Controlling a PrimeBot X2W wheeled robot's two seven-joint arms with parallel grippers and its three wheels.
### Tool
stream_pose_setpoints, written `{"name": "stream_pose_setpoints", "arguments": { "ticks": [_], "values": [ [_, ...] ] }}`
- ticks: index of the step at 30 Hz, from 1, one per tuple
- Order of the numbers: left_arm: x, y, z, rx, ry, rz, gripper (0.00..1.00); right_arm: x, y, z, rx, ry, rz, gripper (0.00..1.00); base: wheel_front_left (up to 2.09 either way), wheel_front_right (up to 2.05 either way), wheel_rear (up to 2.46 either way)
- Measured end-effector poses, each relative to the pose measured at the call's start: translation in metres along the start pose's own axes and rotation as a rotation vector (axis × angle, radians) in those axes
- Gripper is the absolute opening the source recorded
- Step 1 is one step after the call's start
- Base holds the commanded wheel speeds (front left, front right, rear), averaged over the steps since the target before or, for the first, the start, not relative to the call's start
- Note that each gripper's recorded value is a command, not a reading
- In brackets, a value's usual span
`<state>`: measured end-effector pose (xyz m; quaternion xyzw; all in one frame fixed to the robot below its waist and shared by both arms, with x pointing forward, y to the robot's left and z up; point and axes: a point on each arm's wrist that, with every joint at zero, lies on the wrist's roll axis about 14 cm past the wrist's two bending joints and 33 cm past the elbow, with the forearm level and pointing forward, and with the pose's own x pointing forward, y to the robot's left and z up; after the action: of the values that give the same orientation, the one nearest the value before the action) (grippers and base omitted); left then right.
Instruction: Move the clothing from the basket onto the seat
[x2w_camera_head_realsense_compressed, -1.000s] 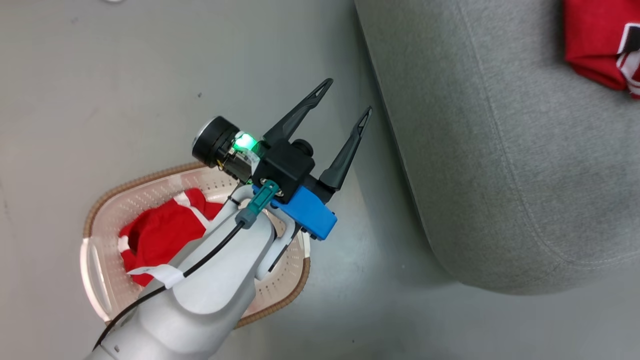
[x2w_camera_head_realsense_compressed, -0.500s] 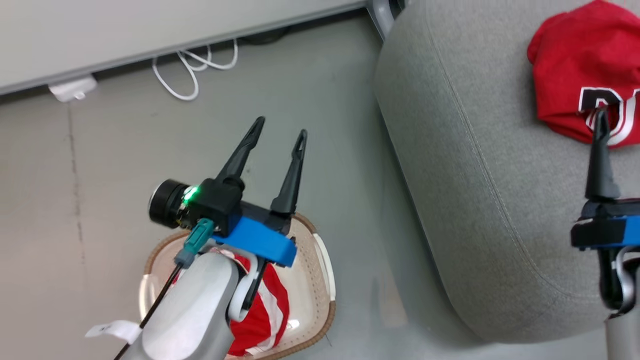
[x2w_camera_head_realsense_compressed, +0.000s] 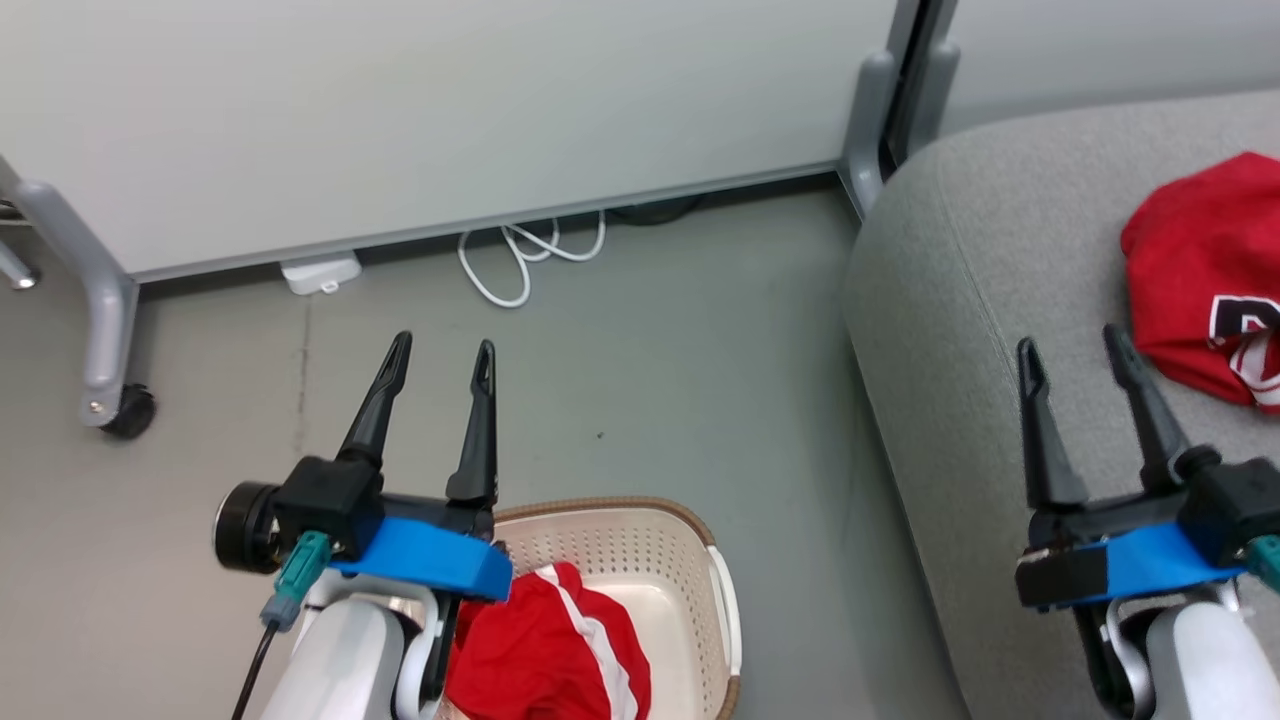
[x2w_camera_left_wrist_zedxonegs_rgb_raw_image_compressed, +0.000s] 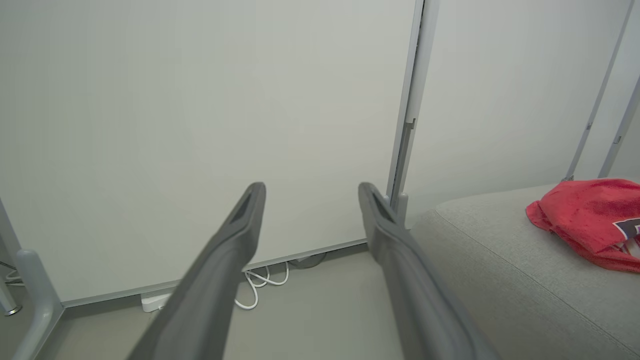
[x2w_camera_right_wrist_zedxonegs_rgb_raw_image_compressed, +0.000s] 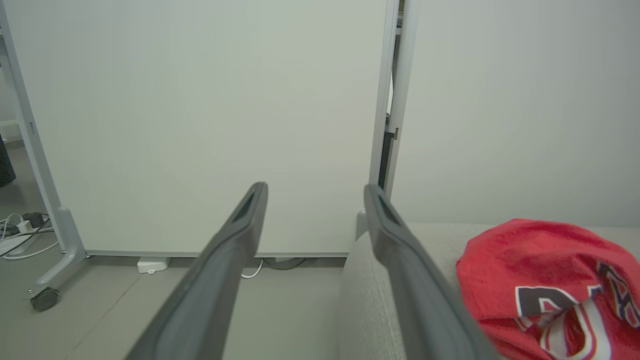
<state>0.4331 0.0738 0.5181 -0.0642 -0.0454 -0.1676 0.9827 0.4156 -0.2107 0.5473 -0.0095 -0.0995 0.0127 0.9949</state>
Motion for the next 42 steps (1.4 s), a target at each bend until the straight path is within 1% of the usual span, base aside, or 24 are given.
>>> {"name": "stream_pose_setpoints", "arguments": {
  "ticks": [8,15,26,42],
  "values": [
    [-0.042,0.033,0.013,0.019,-0.026,0.129,1.0,-0.018,0.033,0.003,0.038,-0.001,0.071,1.0,0.0,0.0,0.0],
    [-0.069,0.047,0.014,0.032,-0.024,0.188,1.0,-0.028,0.048,0.007,0.06,-0.008,0.099,1.0,0.0,0.0,0.0],
    [-0.09,0.053,0.01,0.033,-0.01,0.219,1.0,-0.044,0.059,-0.002,0.081,0.027,0.117,1.0,0.0,0.0,0.0],
    [-0.096,0.056,0.007,0.032,-0.001,0.229,1.0,-0.049,0.062,-0.015,0.104,0.069,0.12,1.0,0.0,0.0,0.0]
  ]
}}
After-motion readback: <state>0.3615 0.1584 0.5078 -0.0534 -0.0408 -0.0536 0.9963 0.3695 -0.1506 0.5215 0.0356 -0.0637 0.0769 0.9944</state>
